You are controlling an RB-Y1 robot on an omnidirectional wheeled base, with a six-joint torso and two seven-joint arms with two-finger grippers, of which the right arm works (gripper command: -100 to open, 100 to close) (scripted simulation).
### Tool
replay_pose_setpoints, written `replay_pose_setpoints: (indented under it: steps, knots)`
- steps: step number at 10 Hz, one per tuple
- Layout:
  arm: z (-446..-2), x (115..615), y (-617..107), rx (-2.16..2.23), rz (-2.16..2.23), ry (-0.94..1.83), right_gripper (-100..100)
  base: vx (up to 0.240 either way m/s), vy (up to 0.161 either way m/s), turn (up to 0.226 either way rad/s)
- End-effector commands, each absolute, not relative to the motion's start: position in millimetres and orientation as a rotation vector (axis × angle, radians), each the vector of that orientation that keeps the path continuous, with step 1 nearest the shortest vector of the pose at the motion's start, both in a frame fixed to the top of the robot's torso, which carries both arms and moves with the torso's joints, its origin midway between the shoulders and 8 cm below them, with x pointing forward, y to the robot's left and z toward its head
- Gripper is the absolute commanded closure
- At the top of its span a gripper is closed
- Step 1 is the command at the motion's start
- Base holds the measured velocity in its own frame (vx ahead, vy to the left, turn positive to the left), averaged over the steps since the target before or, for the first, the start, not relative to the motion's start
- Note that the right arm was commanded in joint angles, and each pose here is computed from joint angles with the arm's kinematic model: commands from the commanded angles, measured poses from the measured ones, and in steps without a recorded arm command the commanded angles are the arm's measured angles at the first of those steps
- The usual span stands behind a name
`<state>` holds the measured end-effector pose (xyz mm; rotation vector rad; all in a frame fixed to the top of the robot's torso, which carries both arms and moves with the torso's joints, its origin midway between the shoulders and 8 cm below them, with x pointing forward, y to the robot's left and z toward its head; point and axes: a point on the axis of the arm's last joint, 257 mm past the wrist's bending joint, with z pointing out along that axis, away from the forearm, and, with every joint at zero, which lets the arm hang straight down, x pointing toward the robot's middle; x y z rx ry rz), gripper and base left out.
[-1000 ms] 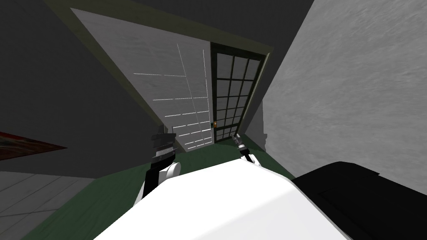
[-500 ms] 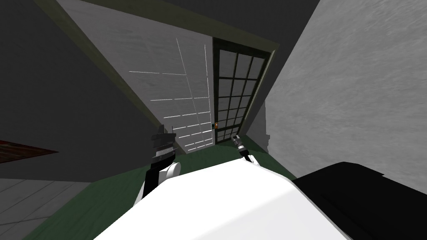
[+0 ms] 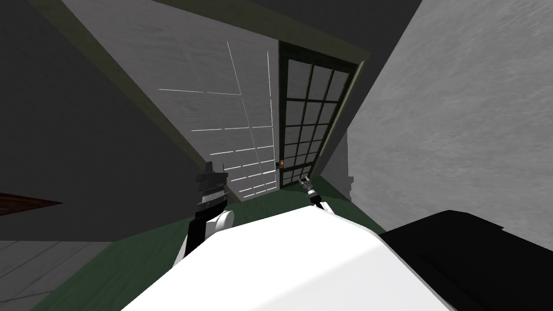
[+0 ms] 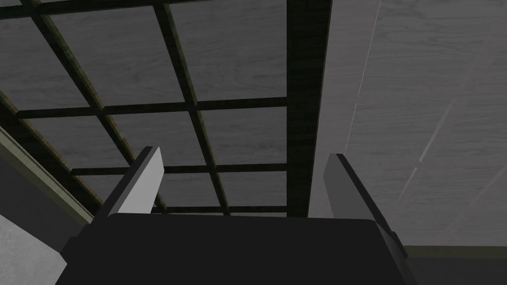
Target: Pull the door open
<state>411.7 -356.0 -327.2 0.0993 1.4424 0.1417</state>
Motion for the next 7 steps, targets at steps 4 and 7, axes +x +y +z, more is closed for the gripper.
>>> replay_pose_setpoints:
  steps: [4, 7]
  knots:
    - [-349.2, 411.1, -348.2, 0.051, 0.107, 1.484, -100, 0.108, 0.036, -0.001]
    - [-368.5, 410.1, -337.8, 0.007, 0.084, 1.521, -100, 0.123, 0.035, 0.001]
